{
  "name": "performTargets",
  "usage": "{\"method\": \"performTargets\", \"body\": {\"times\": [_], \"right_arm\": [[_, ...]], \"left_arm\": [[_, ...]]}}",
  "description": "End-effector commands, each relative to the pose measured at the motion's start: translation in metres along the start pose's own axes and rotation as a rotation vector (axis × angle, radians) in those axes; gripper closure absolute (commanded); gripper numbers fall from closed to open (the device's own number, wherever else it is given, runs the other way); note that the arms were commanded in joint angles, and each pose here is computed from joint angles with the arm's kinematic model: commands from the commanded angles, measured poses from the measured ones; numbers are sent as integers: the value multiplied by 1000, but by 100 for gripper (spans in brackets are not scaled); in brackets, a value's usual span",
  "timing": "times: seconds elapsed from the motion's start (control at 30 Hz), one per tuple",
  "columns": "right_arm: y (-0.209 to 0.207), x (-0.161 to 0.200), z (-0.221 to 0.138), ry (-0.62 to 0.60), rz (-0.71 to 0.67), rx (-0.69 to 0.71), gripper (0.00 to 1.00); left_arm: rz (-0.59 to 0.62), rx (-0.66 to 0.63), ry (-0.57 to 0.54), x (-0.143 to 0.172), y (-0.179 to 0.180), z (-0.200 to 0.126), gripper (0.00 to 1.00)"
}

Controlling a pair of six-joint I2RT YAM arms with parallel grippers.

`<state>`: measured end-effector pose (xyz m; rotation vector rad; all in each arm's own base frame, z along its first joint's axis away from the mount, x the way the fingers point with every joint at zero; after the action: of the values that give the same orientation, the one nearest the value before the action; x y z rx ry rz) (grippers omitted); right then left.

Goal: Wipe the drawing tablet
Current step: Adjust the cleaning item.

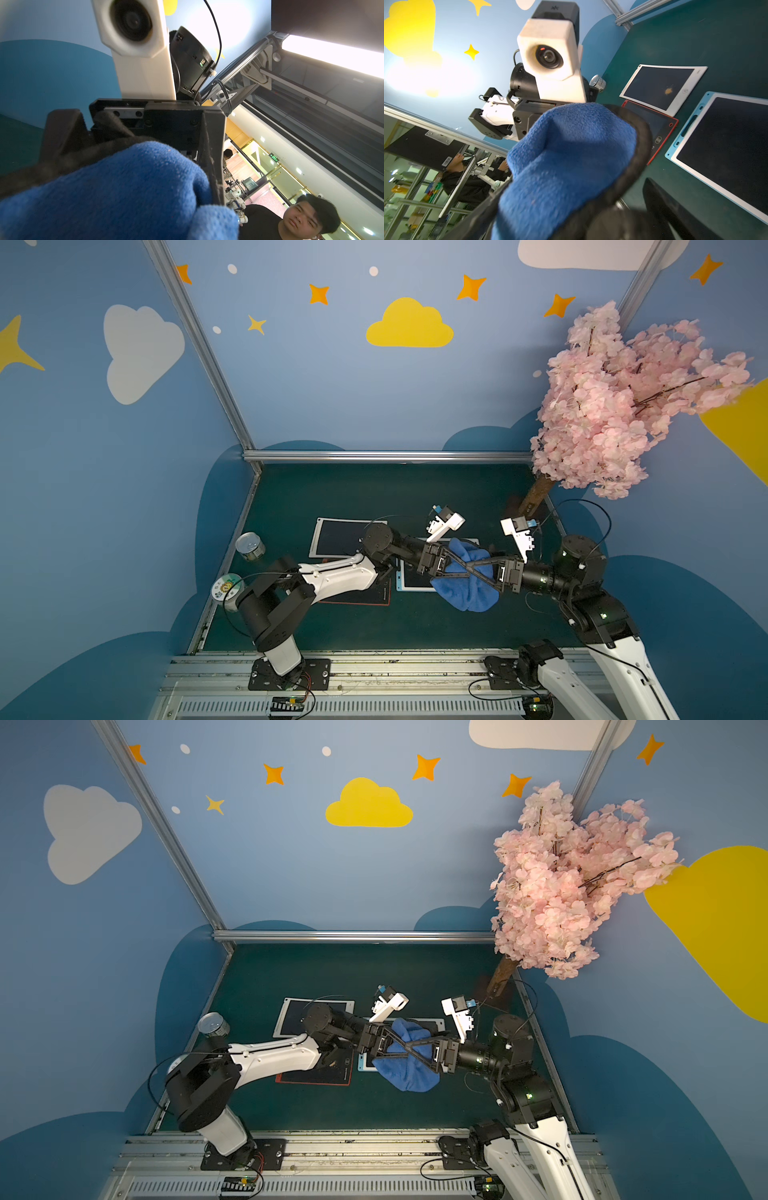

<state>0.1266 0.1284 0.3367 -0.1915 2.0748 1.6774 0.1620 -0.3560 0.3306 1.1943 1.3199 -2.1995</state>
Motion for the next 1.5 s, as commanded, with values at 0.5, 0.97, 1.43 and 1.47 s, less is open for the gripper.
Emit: {"method": "performTargets", "body": {"times": [0.5, 0.97, 1.43, 1.47], "right_arm": [[5, -3, 2, 0, -6, 2, 100], [15, -20, -52, -295, -165, 552, 100], [-108, -39, -8, -334, -12, 769, 100], [-114, -42, -2, -330, -9, 767, 100]], "left_arm": [[55, 42, 25, 0, -8, 4, 57], [-25, -581, -8, 31, 23, -102, 37], [-177, -1456, 499, 95, 99, -180, 43], [-201, -1464, 527, 100, 106, -183, 43]]}}
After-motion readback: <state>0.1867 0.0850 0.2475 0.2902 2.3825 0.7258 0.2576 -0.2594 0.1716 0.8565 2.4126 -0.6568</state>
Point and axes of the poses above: each gripper's point midway between its finger pads, its own z axis out along the fingers, its own y axis along the line the jaws close on, x = y × z, the point moved 7 cm from there along -z, back along the fingers, and after that the axes turned 14 degrees about z, right-handed, at the moved point
